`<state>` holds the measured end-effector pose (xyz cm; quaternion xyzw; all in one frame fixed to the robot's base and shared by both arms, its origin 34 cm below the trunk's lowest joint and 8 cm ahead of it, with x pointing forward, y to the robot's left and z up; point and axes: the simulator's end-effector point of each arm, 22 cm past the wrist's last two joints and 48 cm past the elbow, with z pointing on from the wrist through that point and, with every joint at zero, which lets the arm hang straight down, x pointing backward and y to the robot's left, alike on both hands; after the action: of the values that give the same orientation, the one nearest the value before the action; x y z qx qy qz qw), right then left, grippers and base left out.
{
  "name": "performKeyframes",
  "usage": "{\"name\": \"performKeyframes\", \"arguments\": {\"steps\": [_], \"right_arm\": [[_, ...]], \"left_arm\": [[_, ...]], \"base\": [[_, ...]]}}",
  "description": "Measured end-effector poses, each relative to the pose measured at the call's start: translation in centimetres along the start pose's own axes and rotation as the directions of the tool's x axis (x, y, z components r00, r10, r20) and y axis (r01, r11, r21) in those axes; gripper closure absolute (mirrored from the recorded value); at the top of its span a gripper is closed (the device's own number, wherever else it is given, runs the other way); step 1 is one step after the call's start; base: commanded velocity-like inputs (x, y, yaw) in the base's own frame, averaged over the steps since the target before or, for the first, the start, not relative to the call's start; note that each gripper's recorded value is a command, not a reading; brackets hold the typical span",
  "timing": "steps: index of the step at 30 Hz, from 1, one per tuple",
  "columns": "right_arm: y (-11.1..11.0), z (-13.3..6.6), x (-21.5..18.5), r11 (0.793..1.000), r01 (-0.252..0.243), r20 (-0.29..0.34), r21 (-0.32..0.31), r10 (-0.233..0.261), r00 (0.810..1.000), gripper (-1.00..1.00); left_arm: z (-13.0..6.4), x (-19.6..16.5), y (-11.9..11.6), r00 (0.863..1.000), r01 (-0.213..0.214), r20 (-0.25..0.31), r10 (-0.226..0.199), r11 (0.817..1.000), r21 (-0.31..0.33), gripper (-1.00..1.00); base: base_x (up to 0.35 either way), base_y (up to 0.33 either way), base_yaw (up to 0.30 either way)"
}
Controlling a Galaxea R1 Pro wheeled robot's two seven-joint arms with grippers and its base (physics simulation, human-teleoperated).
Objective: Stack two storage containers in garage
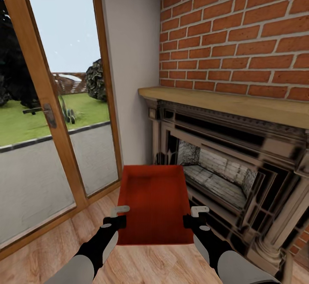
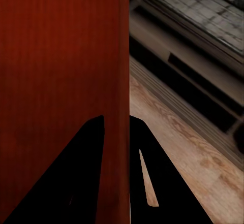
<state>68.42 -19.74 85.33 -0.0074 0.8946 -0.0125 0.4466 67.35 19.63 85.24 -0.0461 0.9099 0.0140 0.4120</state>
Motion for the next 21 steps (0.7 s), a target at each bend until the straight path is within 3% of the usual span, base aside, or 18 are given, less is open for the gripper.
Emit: {"name": "performKeyframes", "arguments": {"steps": [21], "right_arm": [[0.0,-0.8,-1.9,1.000,-0.001,0.035,0.001,0.001,0.999,1.00]], "left_arm": [[-0.9,-1.8,-0.1,0.999,0.003,0.035,-0.003,1.000,0.002,1.00]], "base": [[0.000,0.000,0.000]]}}
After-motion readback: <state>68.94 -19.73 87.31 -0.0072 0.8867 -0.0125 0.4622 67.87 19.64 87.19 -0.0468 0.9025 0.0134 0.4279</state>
